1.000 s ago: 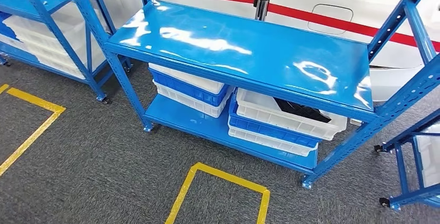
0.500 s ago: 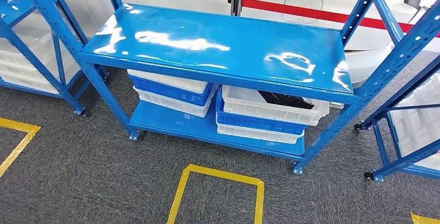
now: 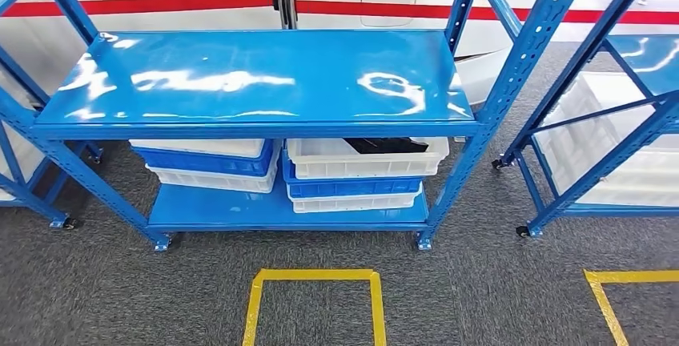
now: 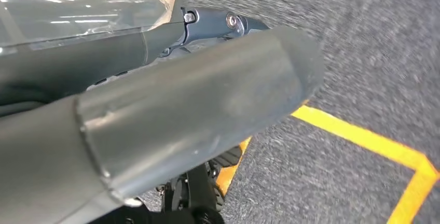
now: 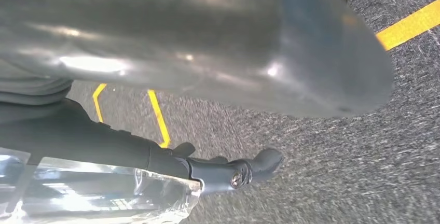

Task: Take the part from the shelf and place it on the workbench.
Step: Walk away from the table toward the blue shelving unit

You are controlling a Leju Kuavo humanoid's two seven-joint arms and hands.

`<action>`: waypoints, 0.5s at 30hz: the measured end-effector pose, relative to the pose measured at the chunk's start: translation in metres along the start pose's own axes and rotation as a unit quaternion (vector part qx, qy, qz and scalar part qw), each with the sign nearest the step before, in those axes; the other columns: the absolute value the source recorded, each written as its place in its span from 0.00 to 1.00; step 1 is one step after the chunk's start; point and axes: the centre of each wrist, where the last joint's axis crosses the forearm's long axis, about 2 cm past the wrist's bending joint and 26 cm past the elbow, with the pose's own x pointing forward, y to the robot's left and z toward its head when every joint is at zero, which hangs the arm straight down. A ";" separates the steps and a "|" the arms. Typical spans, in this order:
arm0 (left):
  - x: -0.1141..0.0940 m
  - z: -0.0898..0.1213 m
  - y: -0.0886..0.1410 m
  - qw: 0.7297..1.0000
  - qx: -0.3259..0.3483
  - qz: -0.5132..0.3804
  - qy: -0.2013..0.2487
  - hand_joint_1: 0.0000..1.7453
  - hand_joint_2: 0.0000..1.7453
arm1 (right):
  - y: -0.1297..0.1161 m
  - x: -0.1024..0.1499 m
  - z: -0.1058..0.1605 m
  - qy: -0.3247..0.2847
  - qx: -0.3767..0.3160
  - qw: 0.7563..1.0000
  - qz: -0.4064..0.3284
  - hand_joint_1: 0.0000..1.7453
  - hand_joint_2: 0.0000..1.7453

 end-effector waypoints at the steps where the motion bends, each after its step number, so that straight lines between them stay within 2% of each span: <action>1: 0.001 0.000 0.000 1.000 0.000 0.000 0.000 0.00 0.00 | 0.000 0.000 0.000 0.000 -0.001 1.000 0.002 0.00 0.00; 15: 0.001 0.000 0.000 1.000 0.000 -0.003 0.009 0.00 0.00 | -0.002 -0.002 -0.001 -0.001 -0.007 1.000 0.010 0.00 0.00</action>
